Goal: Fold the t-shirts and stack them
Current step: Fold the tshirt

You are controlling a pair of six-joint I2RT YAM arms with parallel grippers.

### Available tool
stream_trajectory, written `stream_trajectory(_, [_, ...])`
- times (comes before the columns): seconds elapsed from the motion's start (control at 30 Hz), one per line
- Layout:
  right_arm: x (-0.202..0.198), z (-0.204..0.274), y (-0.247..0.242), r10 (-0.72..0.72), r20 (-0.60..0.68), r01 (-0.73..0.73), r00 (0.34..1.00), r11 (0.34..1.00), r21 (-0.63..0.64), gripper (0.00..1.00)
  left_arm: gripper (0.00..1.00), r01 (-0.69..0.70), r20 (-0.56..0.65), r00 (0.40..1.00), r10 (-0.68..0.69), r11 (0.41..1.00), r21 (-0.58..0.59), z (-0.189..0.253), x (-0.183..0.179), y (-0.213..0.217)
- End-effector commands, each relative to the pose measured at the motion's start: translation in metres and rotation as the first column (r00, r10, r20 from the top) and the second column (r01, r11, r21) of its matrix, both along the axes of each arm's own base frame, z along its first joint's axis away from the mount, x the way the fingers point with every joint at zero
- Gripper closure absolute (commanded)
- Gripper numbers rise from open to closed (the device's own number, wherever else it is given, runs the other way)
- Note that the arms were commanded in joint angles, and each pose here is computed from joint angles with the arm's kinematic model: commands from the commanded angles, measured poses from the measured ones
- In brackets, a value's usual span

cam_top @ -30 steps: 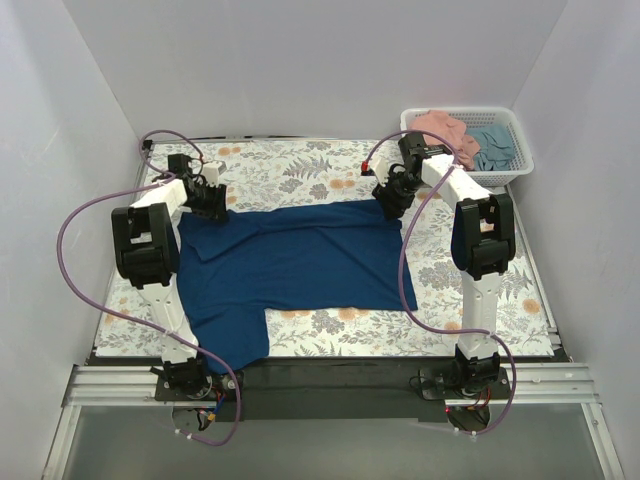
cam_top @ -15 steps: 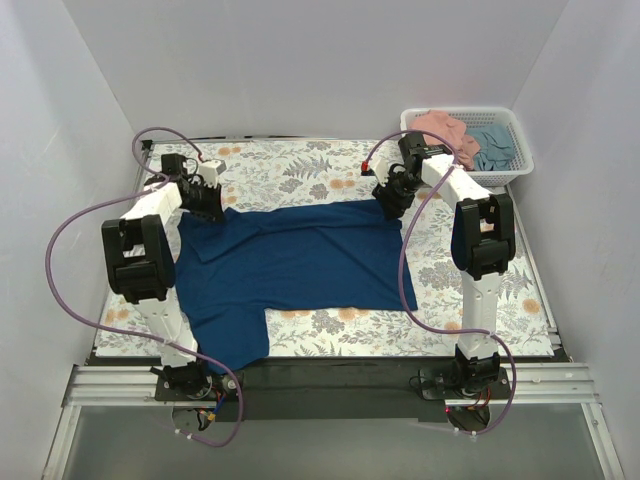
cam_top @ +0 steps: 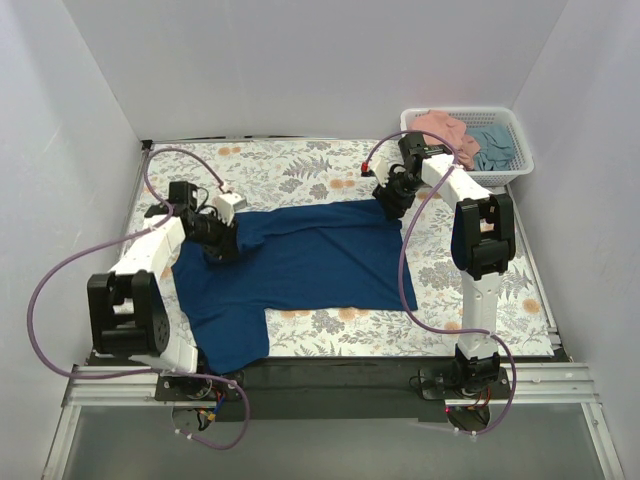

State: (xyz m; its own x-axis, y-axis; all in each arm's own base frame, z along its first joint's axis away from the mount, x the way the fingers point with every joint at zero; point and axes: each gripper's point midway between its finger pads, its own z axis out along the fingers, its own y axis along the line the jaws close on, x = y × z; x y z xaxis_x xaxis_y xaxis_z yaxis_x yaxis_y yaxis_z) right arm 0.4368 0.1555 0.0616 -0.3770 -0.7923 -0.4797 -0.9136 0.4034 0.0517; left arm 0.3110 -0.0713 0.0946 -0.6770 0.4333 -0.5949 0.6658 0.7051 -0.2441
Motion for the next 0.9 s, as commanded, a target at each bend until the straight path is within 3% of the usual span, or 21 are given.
stream_trajectory(0.0, [0.004, 0.010, -0.002, 0.011, 0.018, -0.011, 1.000, 1.000, -0.003, 0.52, 0.73, 0.139, 0.039, 0.989, -0.140, 0.990, 0.025, 0.008, -0.043, -0.013])
stream_trajectory(0.07, [0.005, 0.010, -0.001, 0.013, 0.023, -0.013, 1.000, 1.000, -0.006, 0.51, 0.62, 0.190, 0.102, 0.975, -0.196, 0.980, 0.066, 0.015, -0.052, -0.017])
stream_trajectory(0.2, [0.008, 0.008, 0.000, 0.012, 0.017, -0.011, 1.000, 1.000, -0.006, 0.51, 0.60, 0.171, 0.142, 0.974, -0.178, 0.983, 0.064, 0.028, -0.047, -0.018])
stream_trajectory(0.33, [0.009, 0.008, 0.002, 0.003, 0.012, -0.003, 1.000, 1.000, 0.000, 0.52, 0.62, -0.015, 0.127, 0.992, 0.009, 0.999, 0.043, 0.030, 0.000, -0.002])
stream_trajectory(0.4, [0.009, 0.009, 0.003, 0.005, 0.013, -0.005, 1.000, 1.000, 0.001, 0.52, 0.64, -0.150, 0.046, 0.988, 0.149, 0.988, 0.032, 0.015, 0.023, 0.015])
stream_trajectory(0.53, [0.013, 0.012, 0.007, -0.013, 0.014, 0.013, 1.000, 1.000, 0.008, 0.53, 0.65, -0.385, 0.043, 0.922, 0.384, 0.923, 0.008, 0.023, 0.084, 0.067])
stream_trajectory(0.73, [0.011, 0.000, 0.012, -0.032, -0.019, 0.032, 0.999, 0.999, 0.002, 0.55, 0.65, -0.607, -0.034, 0.793, 0.608, 0.794, 0.045, -0.002, 0.119, 0.132])
stream_trajectory(0.87, [0.025, 0.005, 0.008, -0.078, -0.002, 0.078, 0.997, 0.997, 0.003, 0.55, 0.57, -0.659, -0.042, 0.750, 0.660, 0.751, 0.039, -0.002, 0.141, 0.160])
